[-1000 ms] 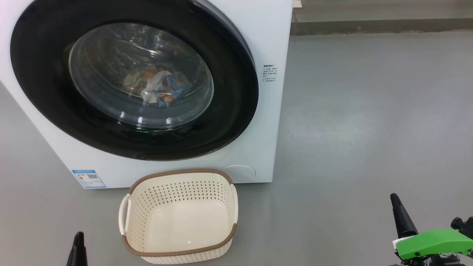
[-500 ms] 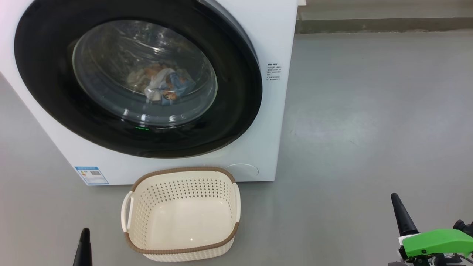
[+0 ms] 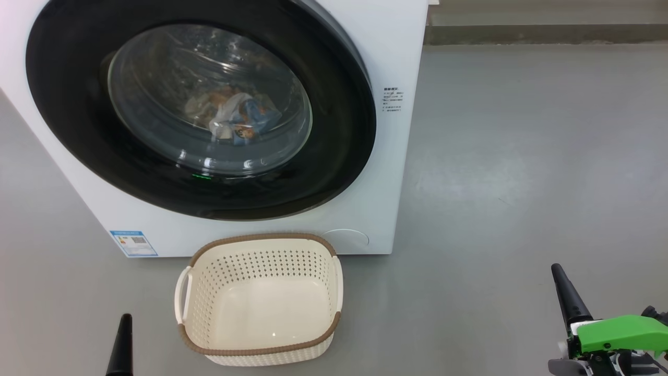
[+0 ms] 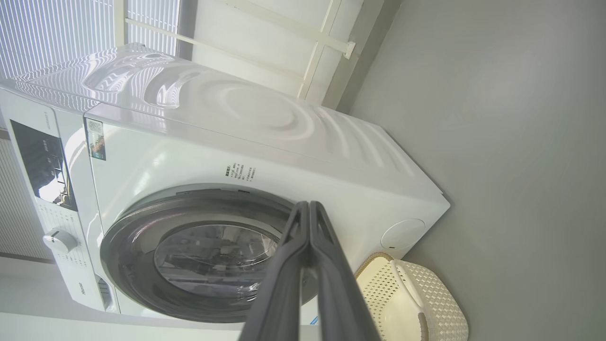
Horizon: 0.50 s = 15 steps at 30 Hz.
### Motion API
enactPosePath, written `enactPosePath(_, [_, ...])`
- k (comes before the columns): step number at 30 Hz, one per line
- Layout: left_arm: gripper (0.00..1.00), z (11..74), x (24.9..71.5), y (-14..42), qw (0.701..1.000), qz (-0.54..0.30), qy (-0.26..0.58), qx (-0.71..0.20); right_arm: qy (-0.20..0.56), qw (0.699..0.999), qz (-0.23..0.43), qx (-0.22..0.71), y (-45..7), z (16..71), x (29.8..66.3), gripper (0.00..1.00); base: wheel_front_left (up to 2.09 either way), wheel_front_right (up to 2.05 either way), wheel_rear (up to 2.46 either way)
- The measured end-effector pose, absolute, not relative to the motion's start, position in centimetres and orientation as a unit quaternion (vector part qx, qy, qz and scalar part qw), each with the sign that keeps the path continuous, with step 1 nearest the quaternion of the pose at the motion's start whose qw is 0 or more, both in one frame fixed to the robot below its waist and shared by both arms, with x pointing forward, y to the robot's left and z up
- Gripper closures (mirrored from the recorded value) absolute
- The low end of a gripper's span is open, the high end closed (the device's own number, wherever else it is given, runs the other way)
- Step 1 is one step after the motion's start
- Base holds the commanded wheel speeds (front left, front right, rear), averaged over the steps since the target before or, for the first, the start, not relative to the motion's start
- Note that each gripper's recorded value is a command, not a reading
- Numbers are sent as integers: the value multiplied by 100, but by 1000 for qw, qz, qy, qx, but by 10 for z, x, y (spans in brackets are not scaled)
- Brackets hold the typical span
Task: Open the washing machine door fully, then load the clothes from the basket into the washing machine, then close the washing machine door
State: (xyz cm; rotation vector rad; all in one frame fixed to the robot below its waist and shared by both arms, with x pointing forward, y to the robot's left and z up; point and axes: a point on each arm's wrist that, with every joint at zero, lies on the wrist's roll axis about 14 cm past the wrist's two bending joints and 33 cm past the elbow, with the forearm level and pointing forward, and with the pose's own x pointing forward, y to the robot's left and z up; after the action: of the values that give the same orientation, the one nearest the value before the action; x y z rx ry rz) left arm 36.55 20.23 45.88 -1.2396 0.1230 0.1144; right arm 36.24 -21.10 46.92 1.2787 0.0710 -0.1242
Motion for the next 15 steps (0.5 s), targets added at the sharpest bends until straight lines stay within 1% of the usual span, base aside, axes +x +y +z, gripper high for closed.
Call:
enactPosePath(6, [100,468,371,200,791,44,48,-608,30,781,-59,621,-213,470,364,100,0,0,0])
enactPosePath(15, [100,469,371,195,754,40,46,-654,28,754,-49,654,-209,474,369,100,0,0,0])
